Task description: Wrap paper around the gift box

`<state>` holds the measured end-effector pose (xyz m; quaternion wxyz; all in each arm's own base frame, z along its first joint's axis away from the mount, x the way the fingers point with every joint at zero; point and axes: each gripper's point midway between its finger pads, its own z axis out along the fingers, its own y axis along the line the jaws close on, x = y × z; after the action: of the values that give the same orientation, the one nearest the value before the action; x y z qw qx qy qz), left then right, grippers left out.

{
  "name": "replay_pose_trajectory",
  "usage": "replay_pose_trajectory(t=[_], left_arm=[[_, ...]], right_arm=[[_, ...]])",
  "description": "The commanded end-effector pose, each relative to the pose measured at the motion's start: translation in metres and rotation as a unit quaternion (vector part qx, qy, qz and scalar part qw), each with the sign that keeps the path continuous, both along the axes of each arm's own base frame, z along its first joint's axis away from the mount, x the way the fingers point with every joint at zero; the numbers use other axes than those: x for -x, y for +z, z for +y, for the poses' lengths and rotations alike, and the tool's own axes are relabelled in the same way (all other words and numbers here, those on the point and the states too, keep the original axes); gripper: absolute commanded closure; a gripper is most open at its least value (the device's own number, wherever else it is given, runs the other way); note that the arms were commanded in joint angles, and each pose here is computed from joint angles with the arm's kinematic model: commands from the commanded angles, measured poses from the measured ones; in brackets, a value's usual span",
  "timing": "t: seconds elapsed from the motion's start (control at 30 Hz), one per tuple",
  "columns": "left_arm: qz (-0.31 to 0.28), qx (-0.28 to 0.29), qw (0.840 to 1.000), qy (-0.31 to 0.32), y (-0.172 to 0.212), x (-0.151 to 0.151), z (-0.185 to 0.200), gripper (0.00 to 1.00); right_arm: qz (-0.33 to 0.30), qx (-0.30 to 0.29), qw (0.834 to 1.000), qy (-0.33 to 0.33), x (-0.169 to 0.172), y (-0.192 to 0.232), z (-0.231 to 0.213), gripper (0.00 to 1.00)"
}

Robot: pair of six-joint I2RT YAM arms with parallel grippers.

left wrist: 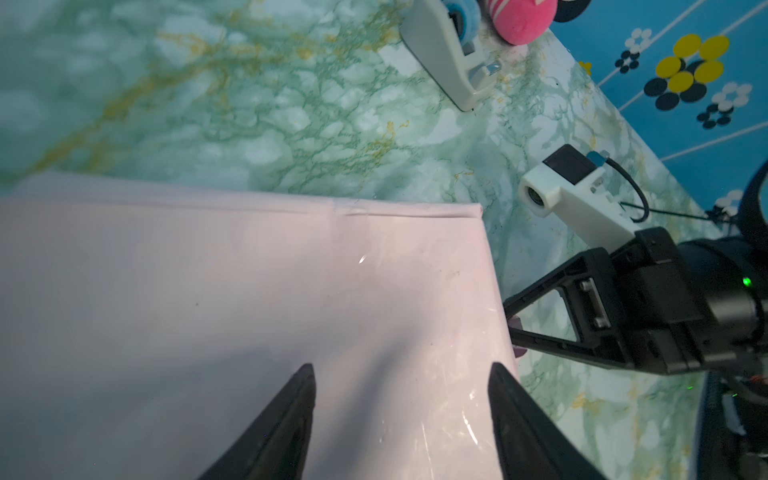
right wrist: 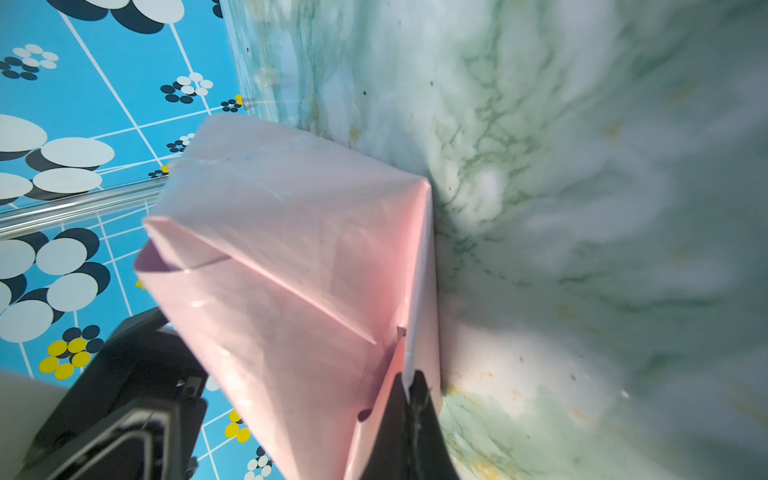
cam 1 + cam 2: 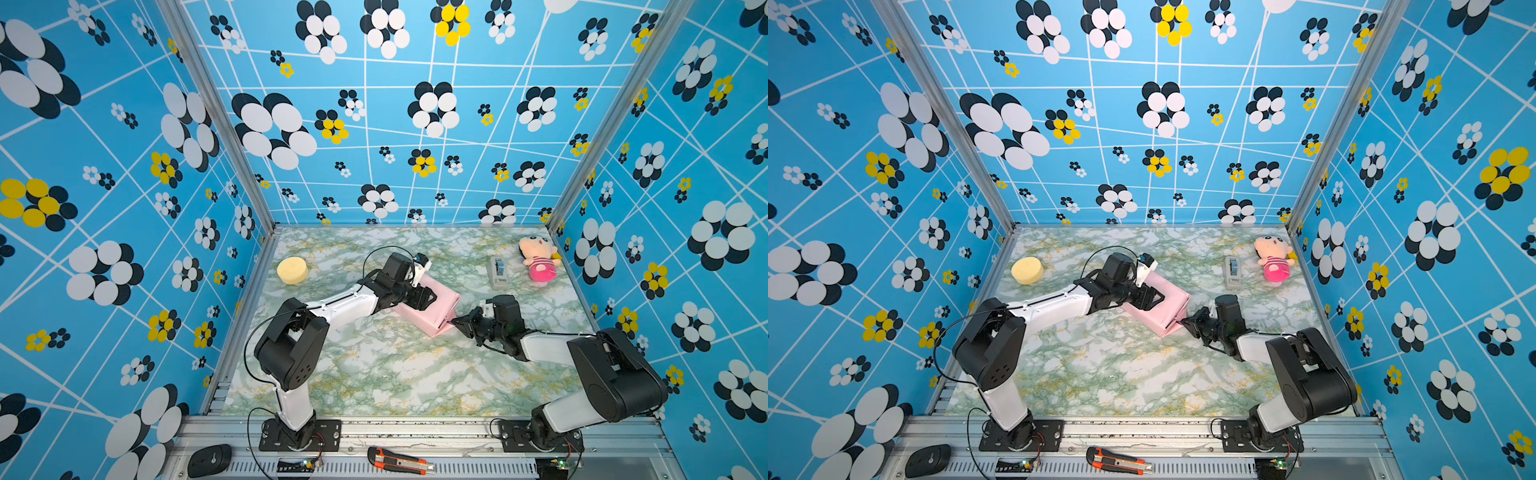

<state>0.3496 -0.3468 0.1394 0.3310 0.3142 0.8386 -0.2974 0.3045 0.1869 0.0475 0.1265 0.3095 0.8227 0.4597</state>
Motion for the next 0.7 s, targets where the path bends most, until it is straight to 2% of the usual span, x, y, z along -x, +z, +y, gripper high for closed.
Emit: replay_pose_trajectory(t=[0.0, 0.07, 0.2, 0.3, 0.43, 0.6, 0.67], left_arm=[[-0.124, -0.057, 0.988, -0.066, 0.026, 0.02, -0.004, 0.22], [-0.179, -0.095, 0.973, -0.106, 0.02, 0.037, -0.008, 0.18], [-0.276, -0.179, 0.93, -0.167, -0.003, 0.061, -0.016, 0.08], [-0.293, -0.236, 0.91, -0.175, -0.021, 0.06, -0.018, 0.01], [-0.308, -0.272, 0.893, -0.183, -0.037, 0.063, -0.027, 0.01], [-0.317, -0.283, 0.893, -0.146, -0.039, 0.057, -0.038, 0.01], [-0.325, -0.299, 0.888, -0.13, -0.039, 0.054, -0.04, 0.01]], right_arm=[[-0.001, -0.005, 1.0, -0.006, -0.005, 0.009, 0.003, 1.0], [-0.002, -0.006, 1.0, -0.007, -0.006, 0.012, 0.003, 1.0], [-0.002, -0.008, 1.0, -0.005, -0.007, 0.015, 0.005, 1.0], [0.0, -0.011, 1.0, -0.003, -0.007, 0.015, 0.006, 1.0], [0.004, -0.012, 1.0, -0.003, -0.006, 0.014, 0.007, 1.0], [0.004, -0.016, 1.0, -0.003, -0.006, 0.015, 0.007, 1.0], [0.005, -0.019, 1.0, -0.003, -0.006, 0.015, 0.008, 1.0]])
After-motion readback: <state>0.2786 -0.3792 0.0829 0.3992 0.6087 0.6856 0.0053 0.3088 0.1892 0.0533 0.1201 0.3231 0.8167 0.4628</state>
